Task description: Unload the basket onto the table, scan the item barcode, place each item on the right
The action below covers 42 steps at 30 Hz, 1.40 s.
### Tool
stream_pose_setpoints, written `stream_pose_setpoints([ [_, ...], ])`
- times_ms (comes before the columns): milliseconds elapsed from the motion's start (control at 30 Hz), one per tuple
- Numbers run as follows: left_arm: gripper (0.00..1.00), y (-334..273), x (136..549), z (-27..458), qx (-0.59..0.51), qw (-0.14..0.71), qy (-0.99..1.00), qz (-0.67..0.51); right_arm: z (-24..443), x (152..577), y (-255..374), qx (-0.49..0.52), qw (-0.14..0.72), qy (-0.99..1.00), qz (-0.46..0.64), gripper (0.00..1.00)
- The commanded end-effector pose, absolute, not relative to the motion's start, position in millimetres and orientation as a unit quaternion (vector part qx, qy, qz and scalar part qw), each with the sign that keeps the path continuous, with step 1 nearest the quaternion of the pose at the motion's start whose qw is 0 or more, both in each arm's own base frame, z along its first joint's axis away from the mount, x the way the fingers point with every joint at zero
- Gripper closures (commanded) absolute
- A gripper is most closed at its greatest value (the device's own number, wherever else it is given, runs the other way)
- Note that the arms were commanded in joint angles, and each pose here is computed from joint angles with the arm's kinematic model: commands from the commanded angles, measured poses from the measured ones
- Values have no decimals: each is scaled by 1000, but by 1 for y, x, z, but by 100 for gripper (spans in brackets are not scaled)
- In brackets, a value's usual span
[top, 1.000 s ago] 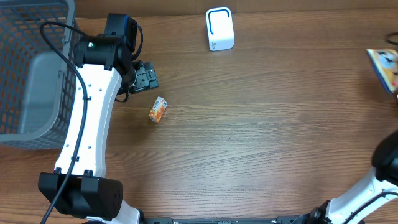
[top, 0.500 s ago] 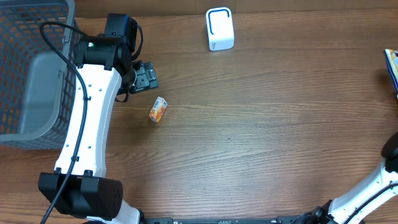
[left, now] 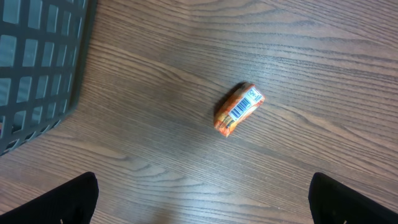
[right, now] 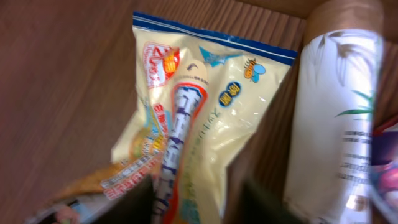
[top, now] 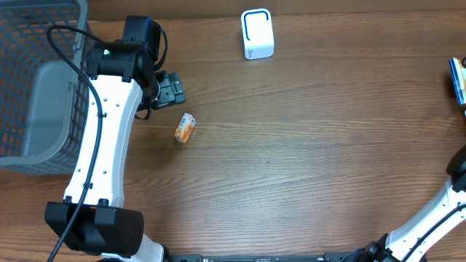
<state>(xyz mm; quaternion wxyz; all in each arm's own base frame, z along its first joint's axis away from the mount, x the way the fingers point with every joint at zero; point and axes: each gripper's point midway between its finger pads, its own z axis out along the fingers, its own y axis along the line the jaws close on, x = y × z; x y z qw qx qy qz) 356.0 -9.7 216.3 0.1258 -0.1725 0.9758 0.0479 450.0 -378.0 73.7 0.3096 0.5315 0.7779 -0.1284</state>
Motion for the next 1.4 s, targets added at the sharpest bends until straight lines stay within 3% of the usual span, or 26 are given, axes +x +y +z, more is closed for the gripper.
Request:
stream_pose_setpoints([
  [0,0,-10,358,217,-167,127,977,48,121,442,-390,537,337,758,-155,14],
  [233,0,-10,358,217,-167,127,977,48,203,438,-379,526,396,740,-137,1],
  [300,0,-10,358,217,-167,127,977,48,220,444,-368,512,416,744,-104,3],
  [333,0,-10,358,217,-167,127,977,48,227,448,-362,504,424,748,-85,20],
  [367,0,-10,358,217,-167,127,977,48,231,451,-356,497,428,752,-68,44],
  [400,0,-10,358,217,-167,127,977,48,231,452,-351,493,427,756,-55,63],
  [467,0,-10,358,217,-167,127,977,48,227,453,-342,488,417,766,-34,87],
  [600,0,-10,358,217,-167,127,977,48,211,455,-314,478,380,791,30,96],
  [633,0,-10,358,217,-167,127,977,48,210,459,-300,465,373,800,70,96],
  [733,0,-10,358,217,-167,127,977,48,221,476,-247,405,362,810,220,75],
  [867,0,-10,358,217,-167,127,977,48,244,482,-187,332,335,799,373,60],
  [1033,0,-10,358,217,-167,127,977,48,241,475,-121,305,252,804,444,0],
  [1367,0,-10,358,217,-167,127,977,48,214,473,17,182,160,878,412,0],
])
